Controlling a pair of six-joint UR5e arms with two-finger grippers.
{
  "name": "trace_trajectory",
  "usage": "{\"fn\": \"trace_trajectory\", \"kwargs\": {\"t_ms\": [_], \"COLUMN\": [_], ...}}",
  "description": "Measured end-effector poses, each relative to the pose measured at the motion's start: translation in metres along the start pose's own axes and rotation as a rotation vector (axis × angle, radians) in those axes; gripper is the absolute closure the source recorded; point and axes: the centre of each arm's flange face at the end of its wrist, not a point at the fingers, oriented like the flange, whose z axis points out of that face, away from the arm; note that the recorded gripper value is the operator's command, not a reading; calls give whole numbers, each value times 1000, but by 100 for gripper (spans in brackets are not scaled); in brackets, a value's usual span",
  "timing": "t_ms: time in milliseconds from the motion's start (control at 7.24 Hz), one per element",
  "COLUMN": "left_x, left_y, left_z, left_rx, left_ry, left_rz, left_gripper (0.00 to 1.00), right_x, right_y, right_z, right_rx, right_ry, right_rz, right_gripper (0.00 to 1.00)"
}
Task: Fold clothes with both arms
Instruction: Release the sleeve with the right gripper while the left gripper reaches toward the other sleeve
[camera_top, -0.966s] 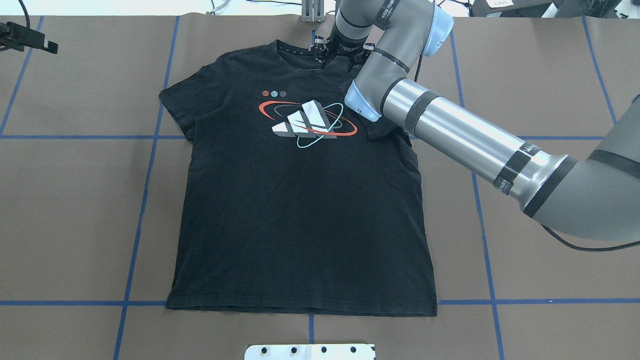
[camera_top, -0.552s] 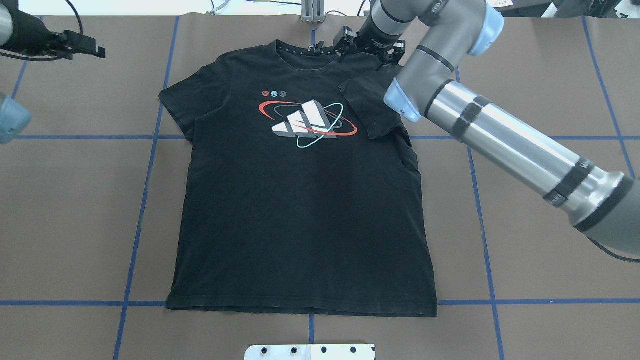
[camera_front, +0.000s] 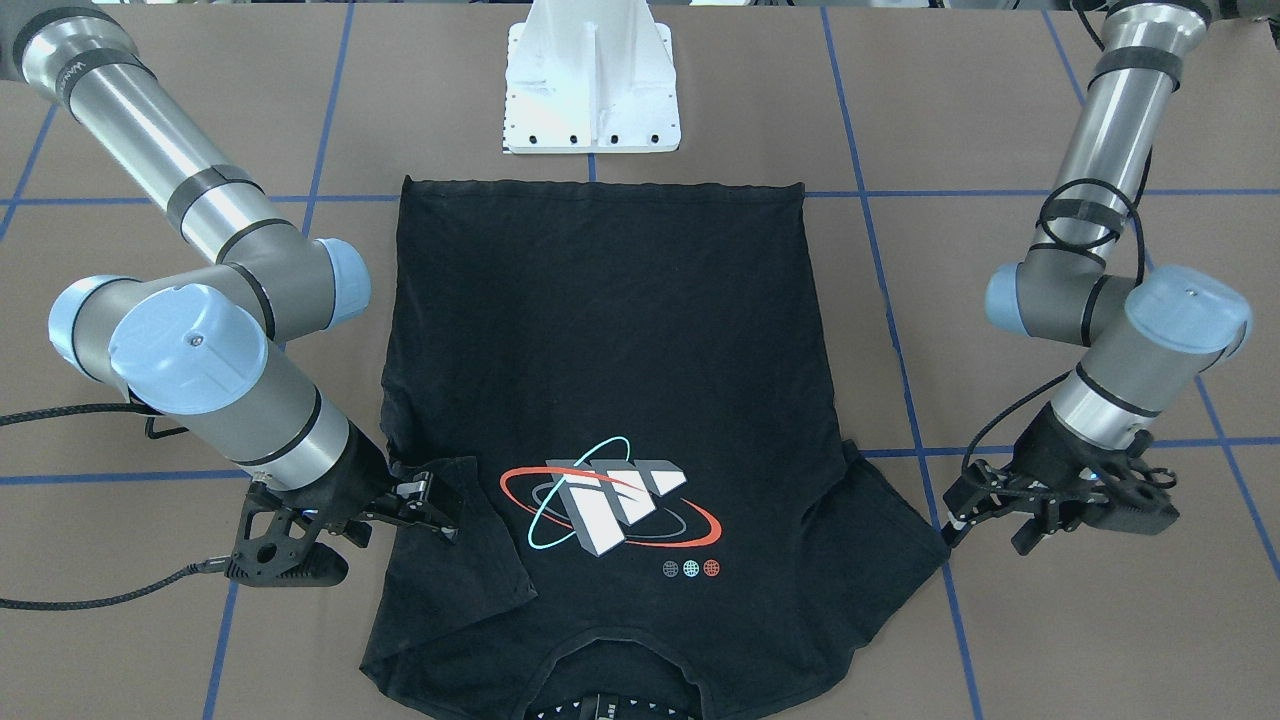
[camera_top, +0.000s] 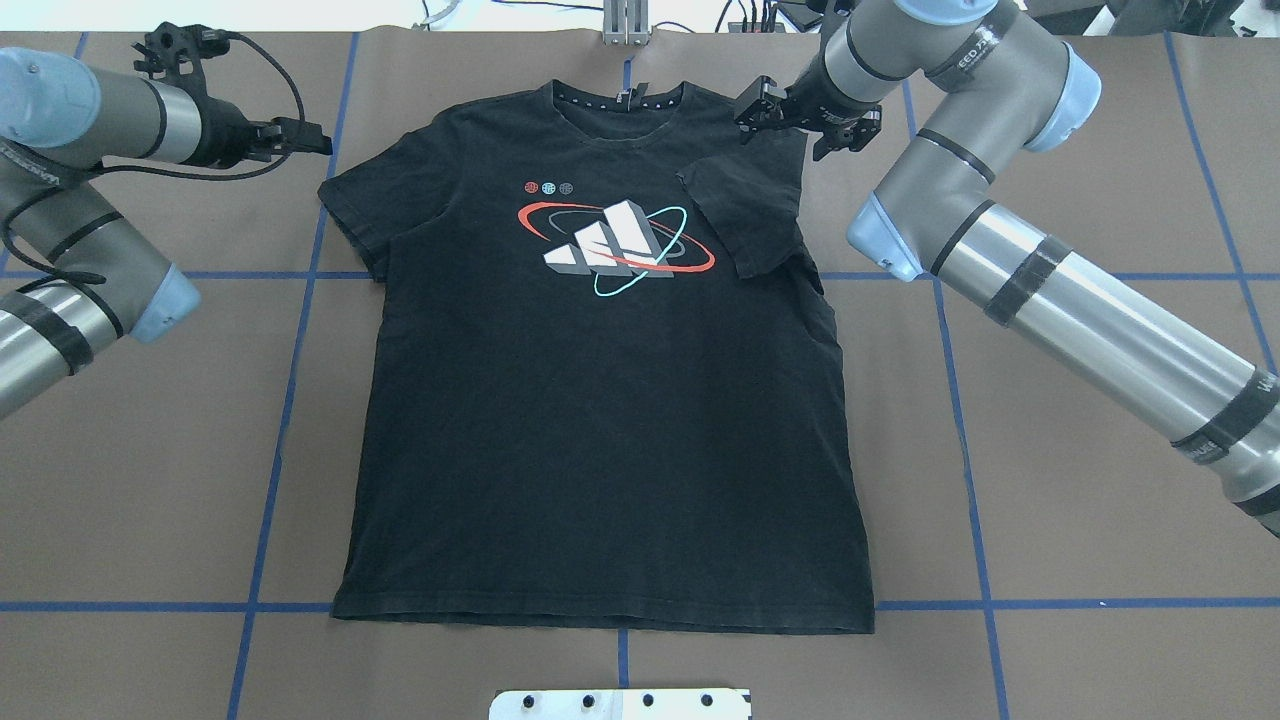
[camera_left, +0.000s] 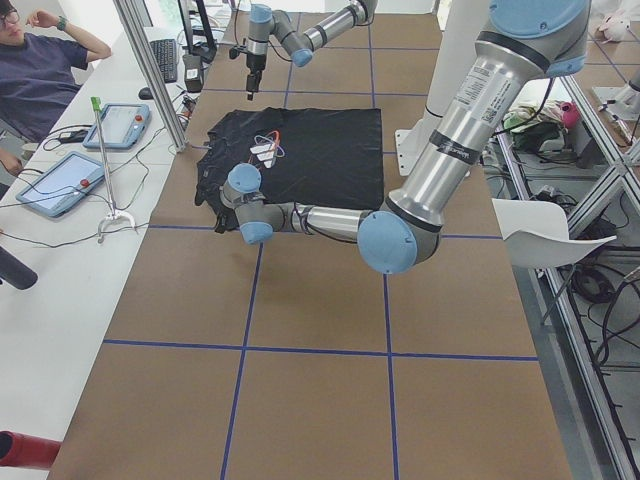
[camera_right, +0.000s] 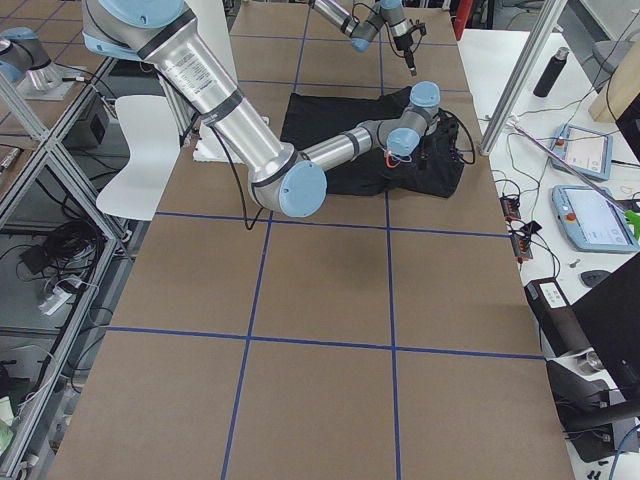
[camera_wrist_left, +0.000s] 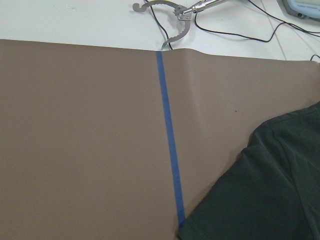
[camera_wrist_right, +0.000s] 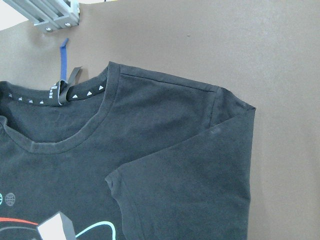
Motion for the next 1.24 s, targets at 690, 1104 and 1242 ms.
{"fn": "trace_trajectory", "kwargs": {"t_ms": [690,1104,1242], "left_x": [21,19,19], "left_y": [28,31,31], "left_z": [43,45,45], "left_rx": [2,0,0], "left_ry": [-31,-36,-36], "left_rz": [-4,-6,-6], "left_gripper": [21,45,60], "right_x": [-2,-4,-4], "right_y": [2,5,5], "right_z": [-5,-2,-2], "right_rx": [5,4,3], "right_ry": [-8,-6,-6], "right_rz": [-6,-8,-9], "right_gripper": [0,0,0]}}
